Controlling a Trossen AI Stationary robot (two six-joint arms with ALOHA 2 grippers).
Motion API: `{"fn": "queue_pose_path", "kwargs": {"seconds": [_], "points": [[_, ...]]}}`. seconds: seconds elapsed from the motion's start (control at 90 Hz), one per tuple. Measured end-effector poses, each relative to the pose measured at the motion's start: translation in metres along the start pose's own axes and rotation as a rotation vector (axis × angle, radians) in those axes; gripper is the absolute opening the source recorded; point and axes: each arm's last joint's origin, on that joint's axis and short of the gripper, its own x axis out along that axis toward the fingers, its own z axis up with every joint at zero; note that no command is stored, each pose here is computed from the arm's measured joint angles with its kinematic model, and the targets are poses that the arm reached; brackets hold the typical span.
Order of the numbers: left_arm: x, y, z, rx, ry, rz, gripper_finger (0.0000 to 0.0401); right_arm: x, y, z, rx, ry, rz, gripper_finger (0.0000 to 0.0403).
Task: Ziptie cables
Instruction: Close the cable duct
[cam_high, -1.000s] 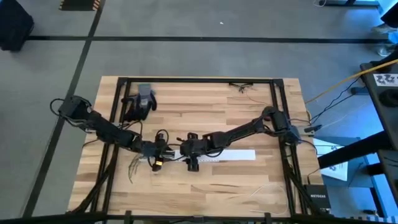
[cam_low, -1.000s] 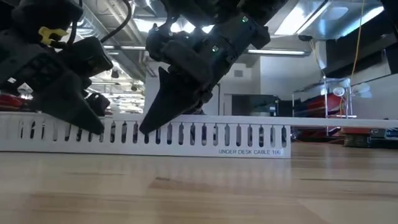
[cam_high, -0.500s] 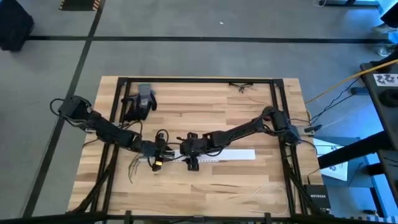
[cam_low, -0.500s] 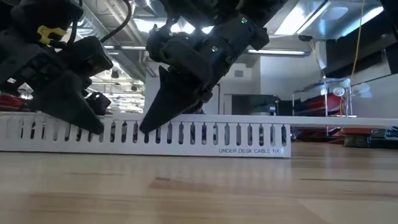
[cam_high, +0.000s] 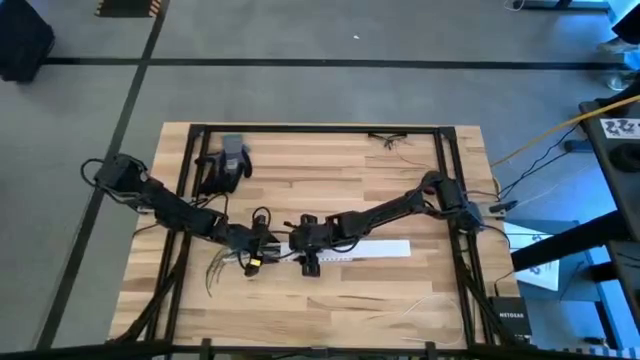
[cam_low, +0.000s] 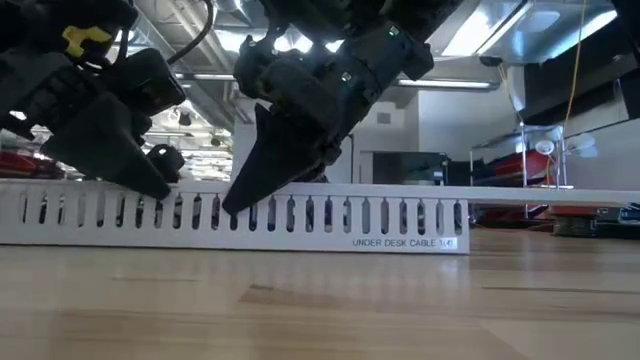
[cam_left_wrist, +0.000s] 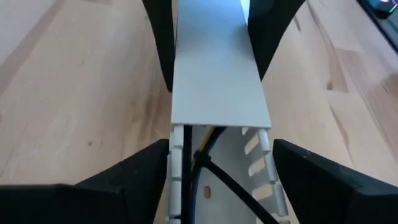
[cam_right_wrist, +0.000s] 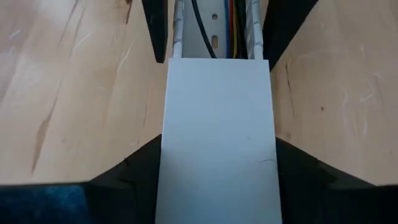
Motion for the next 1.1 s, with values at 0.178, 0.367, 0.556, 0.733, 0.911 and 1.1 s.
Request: {"fn": "queue_pose_path", "kwargs": {"seconds": [0.178,0.367,0.556,0.733,0.911,1.1], "points": [[0.001,0.001,-0.002,0.015,0.014,0.006,0.0254,0.0,0.0,0.001,0.0,-0.009,0.001,0.0229],[0.006,0.001,-0.006,0.008,0.03,0.022,0.021,0.0,0.001,0.002,0.005,-0.02,0.006,0.0229],[0.011,0.0,-0.006,0.017,-0.008,0.017,0.0199,0.003,0.001,0.002,0.023,-0.033,0.009,0.0229],[0.02,-0.005,-0.006,0.055,0.01,0.002,0.0217,0.007,0.002,0.0,0.031,-0.032,0.027,0.0229],[0.024,-0.007,-0.004,0.081,0.011,-0.015,0.0247,0.008,0.003,-0.001,0.024,-0.027,0.035,0.0229],[0.027,-0.005,0.004,0.104,0.022,0.026,0.0282,0.01,-0.002,0.003,0.043,-0.074,-0.007,0.0229]]}}
